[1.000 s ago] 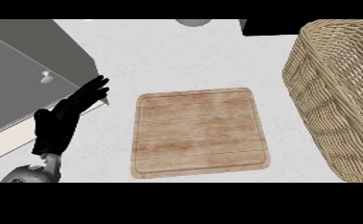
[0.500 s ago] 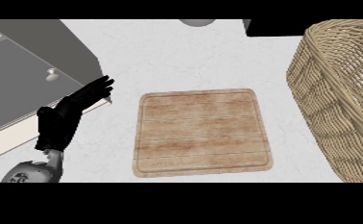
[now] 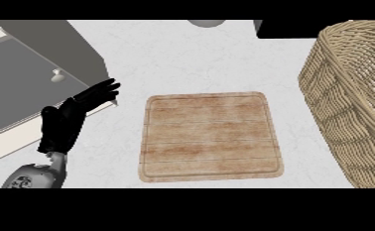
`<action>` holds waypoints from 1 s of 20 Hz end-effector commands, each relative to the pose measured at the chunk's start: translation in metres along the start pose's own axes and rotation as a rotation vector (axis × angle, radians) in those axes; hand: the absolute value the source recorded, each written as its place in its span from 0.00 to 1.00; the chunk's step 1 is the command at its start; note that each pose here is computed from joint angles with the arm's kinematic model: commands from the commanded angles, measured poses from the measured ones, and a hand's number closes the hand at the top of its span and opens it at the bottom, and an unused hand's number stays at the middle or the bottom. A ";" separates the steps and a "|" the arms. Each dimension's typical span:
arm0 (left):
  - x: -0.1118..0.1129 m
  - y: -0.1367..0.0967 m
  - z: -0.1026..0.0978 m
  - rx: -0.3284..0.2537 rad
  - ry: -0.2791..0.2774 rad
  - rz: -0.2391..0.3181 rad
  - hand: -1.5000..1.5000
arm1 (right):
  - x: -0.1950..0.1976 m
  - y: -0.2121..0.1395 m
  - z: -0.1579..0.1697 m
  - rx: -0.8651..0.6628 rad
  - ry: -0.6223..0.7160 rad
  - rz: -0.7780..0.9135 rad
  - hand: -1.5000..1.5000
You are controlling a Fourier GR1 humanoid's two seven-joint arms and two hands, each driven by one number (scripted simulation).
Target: Pick the cupcake from the cutting board and place it in the basket
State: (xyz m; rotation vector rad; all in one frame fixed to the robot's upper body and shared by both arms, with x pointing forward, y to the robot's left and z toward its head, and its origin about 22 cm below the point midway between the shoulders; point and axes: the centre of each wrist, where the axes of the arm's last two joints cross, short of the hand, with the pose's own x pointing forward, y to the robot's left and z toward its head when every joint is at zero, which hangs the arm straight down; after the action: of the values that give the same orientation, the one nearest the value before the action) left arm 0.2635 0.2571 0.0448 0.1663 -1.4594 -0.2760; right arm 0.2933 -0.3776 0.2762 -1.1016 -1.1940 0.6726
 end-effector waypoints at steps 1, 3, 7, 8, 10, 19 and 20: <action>-0.015 0.012 -0.019 0.103 0.106 -0.017 0.50 | -0.028 0.031 -0.009 0.046 0.063 -0.136 0.00; -0.026 0.014 -0.014 0.101 0.119 -0.014 0.50 | -0.030 0.043 -0.010 0.052 0.061 -0.169 0.00; -0.027 0.005 -0.011 0.109 0.108 -0.022 0.50 | -0.049 0.055 -0.008 -0.021 0.018 -0.223 0.00; -0.021 0.011 -0.016 0.087 0.109 -0.001 0.50 | -0.045 0.036 -0.005 -0.053 -0.001 -0.239 0.00; -0.006 -0.002 -0.023 0.084 0.105 -0.010 0.50 | -0.064 0.048 -0.008 -0.136 -0.003 -0.283 0.00; -0.009 0.008 -0.013 0.115 0.113 -0.021 0.50 | -0.092 -0.004 0.011 -0.396 0.148 -0.485 0.00; -0.011 0.023 -0.012 0.101 0.115 0.003 0.50 | -0.092 -0.020 0.011 -0.406 0.143 -0.490 0.00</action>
State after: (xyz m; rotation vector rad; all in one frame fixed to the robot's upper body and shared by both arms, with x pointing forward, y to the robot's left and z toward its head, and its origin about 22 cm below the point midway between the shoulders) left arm 0.2634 0.2571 0.0427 0.1862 -1.4544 -0.2580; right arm 0.2664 -0.4422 0.2409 -1.0790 -1.4474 0.0965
